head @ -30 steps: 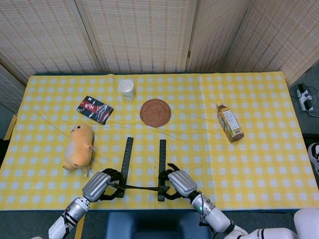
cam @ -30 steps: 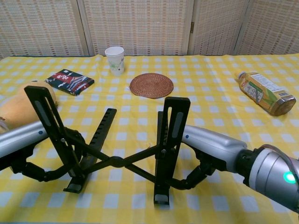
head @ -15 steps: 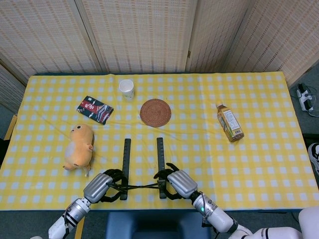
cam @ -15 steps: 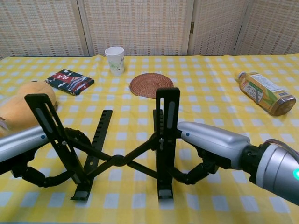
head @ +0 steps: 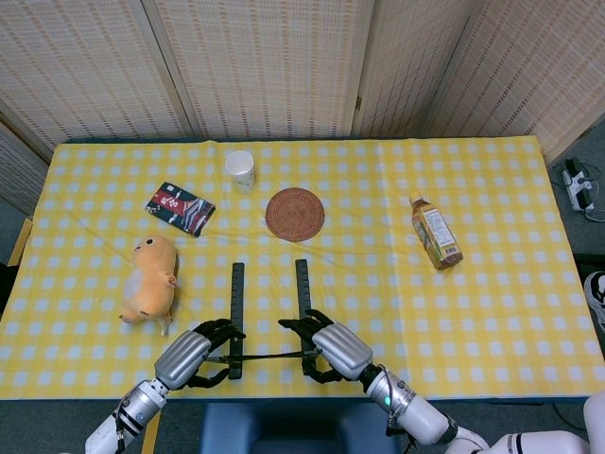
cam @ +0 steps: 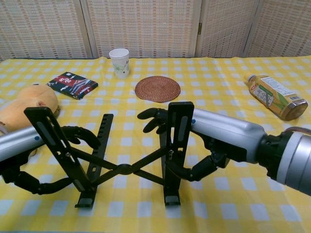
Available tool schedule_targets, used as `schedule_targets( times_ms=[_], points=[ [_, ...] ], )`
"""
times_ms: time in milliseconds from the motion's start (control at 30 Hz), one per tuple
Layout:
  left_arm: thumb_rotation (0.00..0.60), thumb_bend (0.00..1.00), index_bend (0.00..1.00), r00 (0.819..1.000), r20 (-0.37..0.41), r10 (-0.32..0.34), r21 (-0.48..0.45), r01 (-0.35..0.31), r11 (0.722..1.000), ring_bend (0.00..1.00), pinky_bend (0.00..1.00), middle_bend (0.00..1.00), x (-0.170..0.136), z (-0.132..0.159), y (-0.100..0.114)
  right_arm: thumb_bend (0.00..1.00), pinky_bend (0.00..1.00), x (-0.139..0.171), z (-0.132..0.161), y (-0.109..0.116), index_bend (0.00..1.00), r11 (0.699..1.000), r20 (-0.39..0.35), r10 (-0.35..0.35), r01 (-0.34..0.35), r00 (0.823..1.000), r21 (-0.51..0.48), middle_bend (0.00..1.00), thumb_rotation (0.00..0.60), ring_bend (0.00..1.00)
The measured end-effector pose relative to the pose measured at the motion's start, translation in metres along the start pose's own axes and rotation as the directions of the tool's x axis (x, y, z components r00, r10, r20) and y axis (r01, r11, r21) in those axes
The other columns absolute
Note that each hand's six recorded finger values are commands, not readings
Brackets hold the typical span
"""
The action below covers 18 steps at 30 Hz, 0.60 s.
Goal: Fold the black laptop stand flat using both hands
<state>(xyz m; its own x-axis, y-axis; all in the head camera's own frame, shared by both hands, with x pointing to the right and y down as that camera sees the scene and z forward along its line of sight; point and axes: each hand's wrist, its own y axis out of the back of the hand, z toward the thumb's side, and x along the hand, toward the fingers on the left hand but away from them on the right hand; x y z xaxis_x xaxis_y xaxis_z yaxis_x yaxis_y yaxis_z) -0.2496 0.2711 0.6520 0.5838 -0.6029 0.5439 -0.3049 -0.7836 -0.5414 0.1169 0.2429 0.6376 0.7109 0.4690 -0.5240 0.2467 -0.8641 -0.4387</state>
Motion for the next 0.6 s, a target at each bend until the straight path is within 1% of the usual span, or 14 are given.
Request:
schedule_targets(
  times_ms=[67, 167, 367, 467, 600],
  points=[
    [0.6, 0.39, 0.24, 1.0, 0.002, 0.008, -0.003, -0.008, 1.0, 0.14, 0.21, 0.26, -0.001, 0.001, 0.002, 0.54, 0.0, 0.001, 0.001, 0.002, 0.04, 1.0, -0.006, -0.006, 0.006, 1.0, -0.001, 0.16, 0.6, 0.15],
    [0.6, 0.39, 0.22, 0.999, 0.006, 0.037, -0.009, -0.037, 0.999, 0.13, 0.2, 0.24, -0.004, 0.002, 0.007, 0.54, 0.0, 0.0, 0.002, 0.005, 0.04, 1.0, -0.011, -0.023, 0.023, 1.0, -0.001, 0.16, 0.6, 0.15],
    [0.6, 0.38, 0.19, 0.993, 0.004, 0.116, -0.022, -0.116, 0.993, 0.11, 0.19, 0.22, -0.015, 0.001, 0.026, 0.54, 0.0, -0.005, -0.001, 0.016, 0.04, 0.997, -0.003, -0.076, 0.076, 0.997, -0.008, 0.16, 0.6, 0.15],
    [0.6, 0.38, 0.18, 0.988, -0.005, 0.153, -0.02, -0.153, 0.988, 0.1, 0.18, 0.21, -0.022, -0.002, 0.034, 0.54, 0.0, -0.009, -0.005, 0.023, 0.03, 0.994, 0.007, -0.113, 0.113, 0.994, -0.005, 0.16, 0.6, 0.14],
    [0.6, 0.38, 0.17, 0.977, -0.02, 0.21, -0.002, -0.21, 0.978, 0.08, 0.18, 0.19, -0.03, -0.008, 0.051, 0.54, 0.0, -0.019, -0.013, 0.031, 0.0, 0.987, 0.031, -0.158, 0.158, 0.987, 0.002, 0.13, 0.6, 0.12]
  ],
)
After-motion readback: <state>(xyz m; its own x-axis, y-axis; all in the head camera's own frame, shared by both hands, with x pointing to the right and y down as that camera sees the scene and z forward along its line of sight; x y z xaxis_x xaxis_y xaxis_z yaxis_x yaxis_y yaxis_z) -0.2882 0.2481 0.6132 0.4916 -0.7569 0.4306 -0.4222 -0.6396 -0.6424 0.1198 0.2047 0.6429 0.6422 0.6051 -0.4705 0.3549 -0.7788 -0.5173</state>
